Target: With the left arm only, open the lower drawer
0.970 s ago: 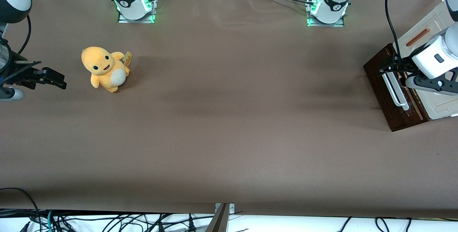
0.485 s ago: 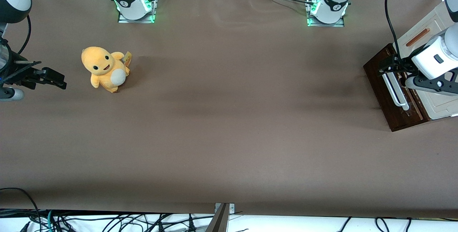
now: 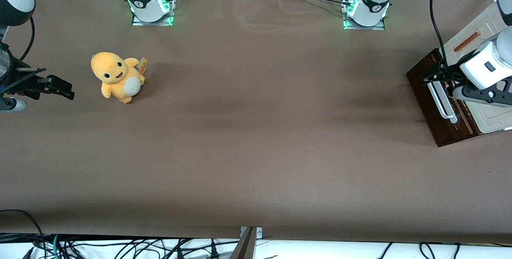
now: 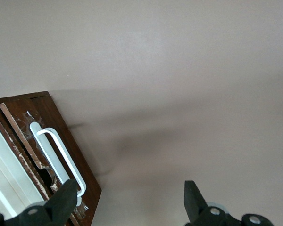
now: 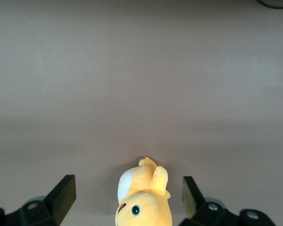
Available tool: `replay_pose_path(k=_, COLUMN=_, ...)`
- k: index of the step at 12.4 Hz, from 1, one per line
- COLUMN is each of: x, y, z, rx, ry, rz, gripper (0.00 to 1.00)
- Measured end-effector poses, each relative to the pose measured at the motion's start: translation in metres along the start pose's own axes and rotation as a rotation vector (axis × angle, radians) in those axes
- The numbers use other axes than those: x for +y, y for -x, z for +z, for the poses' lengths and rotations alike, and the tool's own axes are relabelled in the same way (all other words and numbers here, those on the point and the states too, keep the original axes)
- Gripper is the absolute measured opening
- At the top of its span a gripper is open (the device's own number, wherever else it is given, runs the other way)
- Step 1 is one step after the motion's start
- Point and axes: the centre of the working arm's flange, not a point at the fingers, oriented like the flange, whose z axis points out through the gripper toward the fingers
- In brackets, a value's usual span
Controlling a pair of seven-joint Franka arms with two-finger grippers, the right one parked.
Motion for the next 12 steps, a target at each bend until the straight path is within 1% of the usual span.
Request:
replay_pose_path(k=7, x=0.0, y=-0.001, z=0.001, rx=-0.002, ry=0.0, rz=-0.009, gripper=1.0)
replay_pose_path(k=9, x=0.001, y=-0.002, z=0.004, rx=-0.008, ry=0.0, rz=-0.085, gripper=1.0)
replay_pose_path(k=10, x=0.004, y=-0.005, z=0.01, rx=-0.018, ry=0.0, rz=-0.141, gripper=1.0)
replay_pose_path(k=11, x=0.011, y=-0.01, z=0.02, rx=-0.039, ry=-0.006, rz=-0.196, gripper=1.0)
replay_pose_path(k=12, x=0.019, y=-0.017, z=0.036, rx=-0.068, ry=-0.018, rz=-0.24, gripper=1.0)
